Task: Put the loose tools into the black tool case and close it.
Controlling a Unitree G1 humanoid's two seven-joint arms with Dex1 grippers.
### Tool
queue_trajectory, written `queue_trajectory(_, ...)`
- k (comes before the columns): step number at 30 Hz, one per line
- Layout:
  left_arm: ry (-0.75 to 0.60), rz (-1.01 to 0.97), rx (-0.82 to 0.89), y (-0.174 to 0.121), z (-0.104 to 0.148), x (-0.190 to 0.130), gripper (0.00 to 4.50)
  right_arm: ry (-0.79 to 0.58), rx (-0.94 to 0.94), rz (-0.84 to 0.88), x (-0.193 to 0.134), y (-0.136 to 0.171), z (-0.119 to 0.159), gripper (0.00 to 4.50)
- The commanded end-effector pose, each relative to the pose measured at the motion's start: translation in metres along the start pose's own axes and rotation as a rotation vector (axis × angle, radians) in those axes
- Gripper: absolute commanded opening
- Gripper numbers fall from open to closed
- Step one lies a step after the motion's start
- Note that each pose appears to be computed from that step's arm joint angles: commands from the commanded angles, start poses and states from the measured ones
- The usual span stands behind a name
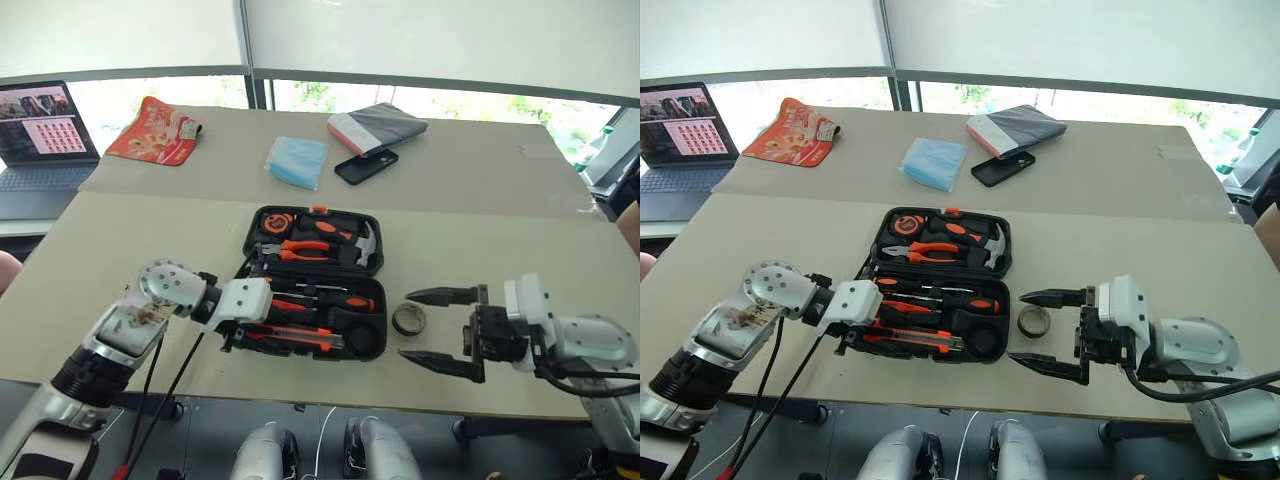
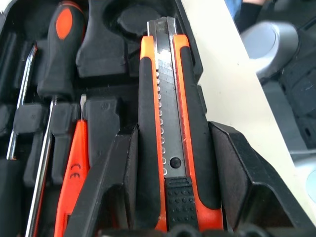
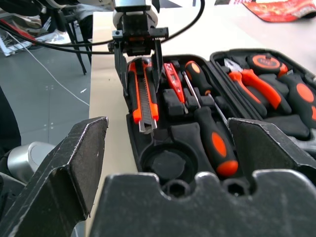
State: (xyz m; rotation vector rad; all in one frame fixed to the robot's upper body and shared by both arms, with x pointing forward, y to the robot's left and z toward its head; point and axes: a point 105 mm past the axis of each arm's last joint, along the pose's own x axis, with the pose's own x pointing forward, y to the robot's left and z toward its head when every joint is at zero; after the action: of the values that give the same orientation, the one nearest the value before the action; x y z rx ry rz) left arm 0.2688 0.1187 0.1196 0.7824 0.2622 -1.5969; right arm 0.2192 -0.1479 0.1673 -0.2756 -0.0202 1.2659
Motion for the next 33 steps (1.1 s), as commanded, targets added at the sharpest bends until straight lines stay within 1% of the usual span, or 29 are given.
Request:
queue_trajectory(1, 0.060, 0.025, -0.001, 0.005, -0.012, -0.001, 1.69, -0.037, -0.029, 0.000, -0.001, 0.003, 0.012, 4.50)
queue_trajectory(11, 0.055, 0.036, -0.020, 0.006, -0.012, -0.010, 1.69, -0.048, -0.015, 0.003, 0.001, 0.002, 0.010, 4.50)
queue_trajectory(17, 0.040, -0.003, -0.003, 0.001, -0.010, -0.003, 1.69, -0.050, -0.014, 0.014, 0.005, -0.001, 0.008, 4.50)
queue_trajectory(18, 0.083, -0.011, -0.015, -0.001, -0.015, -0.003, 1.69, -0.048, -0.015, 0.016, 0.005, -0.001, 0.007, 4.50)
queue_trajectory(20, 0.117, -0.004, -0.047, 0.000, -0.021, -0.005, 1.69, -0.045, -0.015, 0.017, 0.005, -0.002, 0.006, 4.50)
queue_trajectory(22, 0.088, 0.030, -0.098, 0.004, -0.017, -0.005, 1.69, -0.045, -0.014, 0.016, 0.005, -0.003, 0.005, 4.50)
queue_trajectory(23, 0.070, 0.026, -0.097, 0.005, -0.014, -0.004, 1.69, -0.046, -0.014, 0.015, 0.005, -0.004, 0.004, 4.50)
queue_trajectory(24, 0.051, 0.022, -0.101, 0.004, -0.010, -0.004, 2.71, -0.047, -0.014, 0.013, 0.006, -0.004, 0.004, 4.50)
queue_trajectory(25, 0.027, 0.023, -0.099, 0.005, -0.006, -0.003, 2.98, -0.048, -0.013, 0.012, 0.006, -0.005, 0.003, 4.50)
queue_trajectory(27, -0.050, 0.076, -0.034, 0.014, 0.007, -0.004, 3.74, -0.052, -0.012, 0.011, 0.008, -0.006, 0.000, 4.50)
queue_trajectory(28, -0.077, 0.094, -0.005, 0.018, 0.012, -0.005, 4.02, -0.054, -0.011, 0.011, 0.009, -0.006, -0.001, 4.50)
queue_trajectory(29, -0.102, 0.097, 0.001, 0.019, 0.015, -0.007, 4.40, -0.055, -0.012, 0.011, 0.010, -0.006, -0.001, 4.50)
queue_trajectory(33, -0.209, 0.119, -0.063, 0.025, 0.025, -0.024, 4.46, -0.062, -0.012, 0.009, 0.011, -0.008, -0.003, 4.50)
